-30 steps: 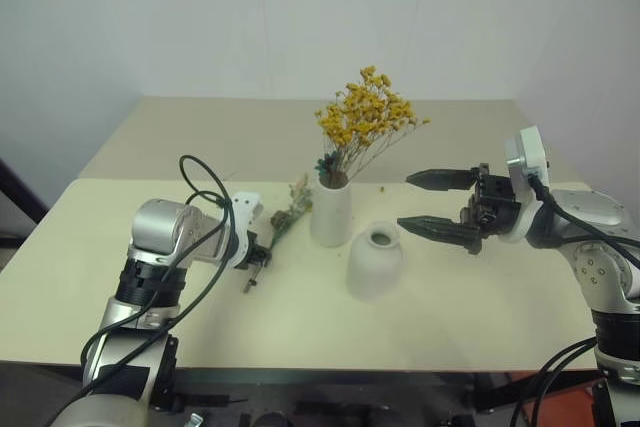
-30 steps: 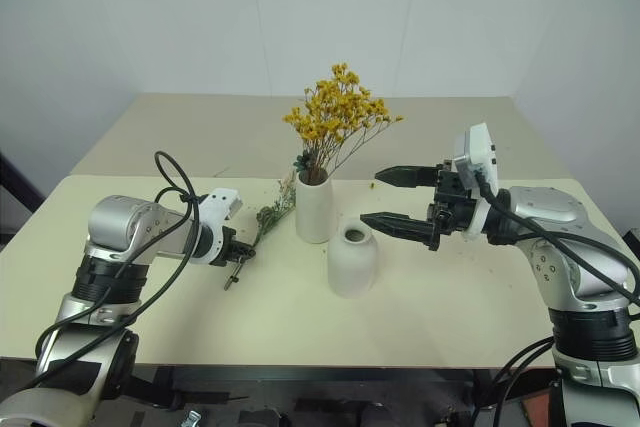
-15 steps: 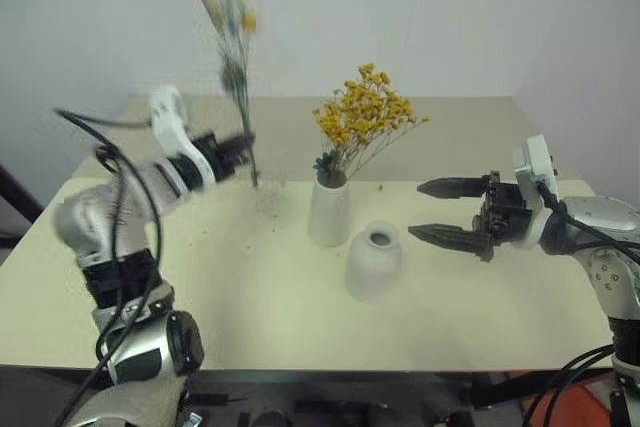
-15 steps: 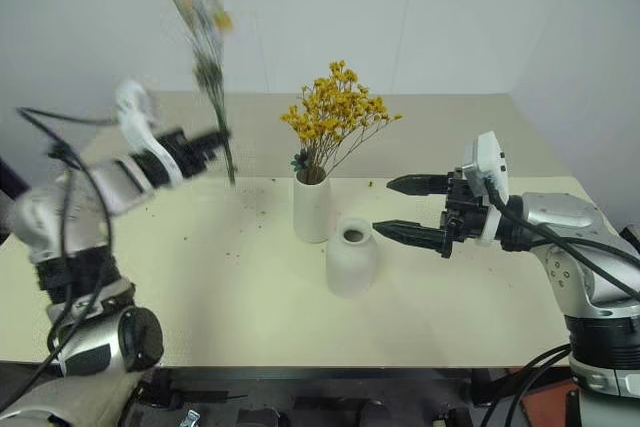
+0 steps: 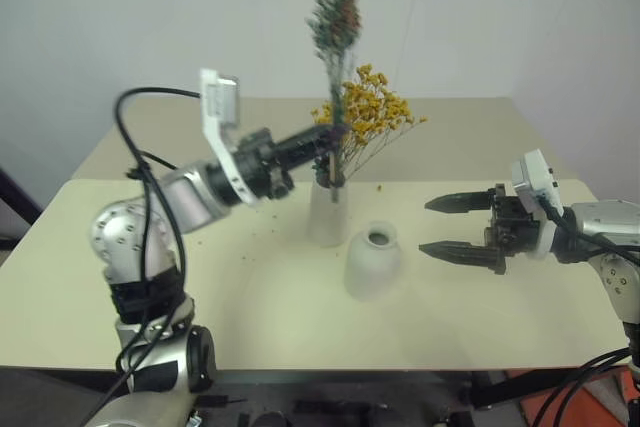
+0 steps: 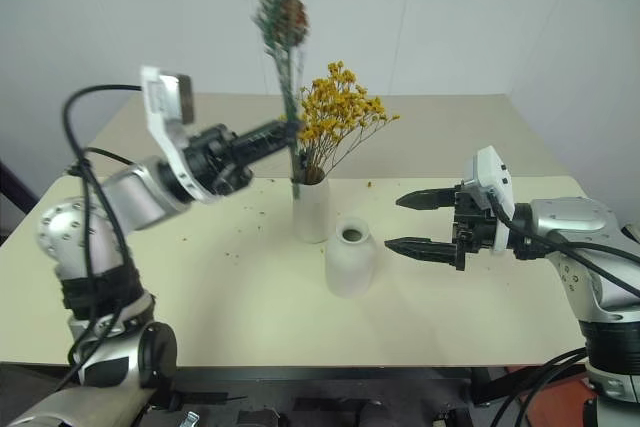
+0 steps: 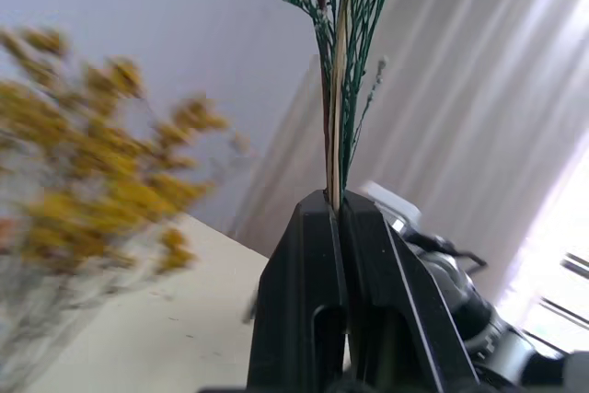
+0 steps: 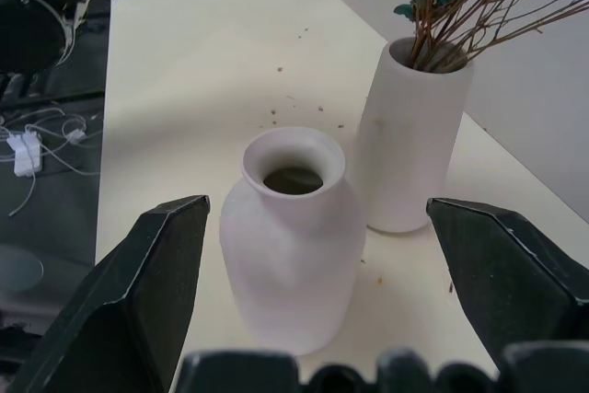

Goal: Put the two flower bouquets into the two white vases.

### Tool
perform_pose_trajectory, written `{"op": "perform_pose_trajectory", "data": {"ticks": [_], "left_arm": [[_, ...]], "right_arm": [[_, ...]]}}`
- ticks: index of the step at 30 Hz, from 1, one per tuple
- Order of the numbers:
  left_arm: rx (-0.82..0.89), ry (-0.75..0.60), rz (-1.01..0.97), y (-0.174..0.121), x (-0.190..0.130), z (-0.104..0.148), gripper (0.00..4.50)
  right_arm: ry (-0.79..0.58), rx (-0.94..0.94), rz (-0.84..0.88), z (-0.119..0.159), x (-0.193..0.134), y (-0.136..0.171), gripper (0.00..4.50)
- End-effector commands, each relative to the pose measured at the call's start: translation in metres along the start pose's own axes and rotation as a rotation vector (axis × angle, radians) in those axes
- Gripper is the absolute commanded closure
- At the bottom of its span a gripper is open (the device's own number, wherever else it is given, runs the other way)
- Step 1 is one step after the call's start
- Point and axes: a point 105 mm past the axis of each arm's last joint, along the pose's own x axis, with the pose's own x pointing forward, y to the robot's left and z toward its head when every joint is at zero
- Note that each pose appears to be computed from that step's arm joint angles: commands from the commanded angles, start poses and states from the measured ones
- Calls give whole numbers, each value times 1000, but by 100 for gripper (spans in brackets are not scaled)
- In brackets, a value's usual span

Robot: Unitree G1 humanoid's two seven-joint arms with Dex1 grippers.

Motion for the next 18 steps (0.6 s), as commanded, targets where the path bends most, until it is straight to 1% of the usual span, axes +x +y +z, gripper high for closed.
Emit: {"op": "perform_pose_trajectory", "data": {"ticks": [1, 10, 18], "left_arm": [[102, 9, -6, 0, 13, -8, 446], [154, 5, 69, 24, 27, -40, 446], [136, -3, 72, 27, 35, -57, 446]], "right_arm": [[-2, -49, 2, 8, -3, 0, 0], [-12, -52, -4, 10, -4, 0, 0], [-21, -52, -13, 11, -5, 2, 0]]}}
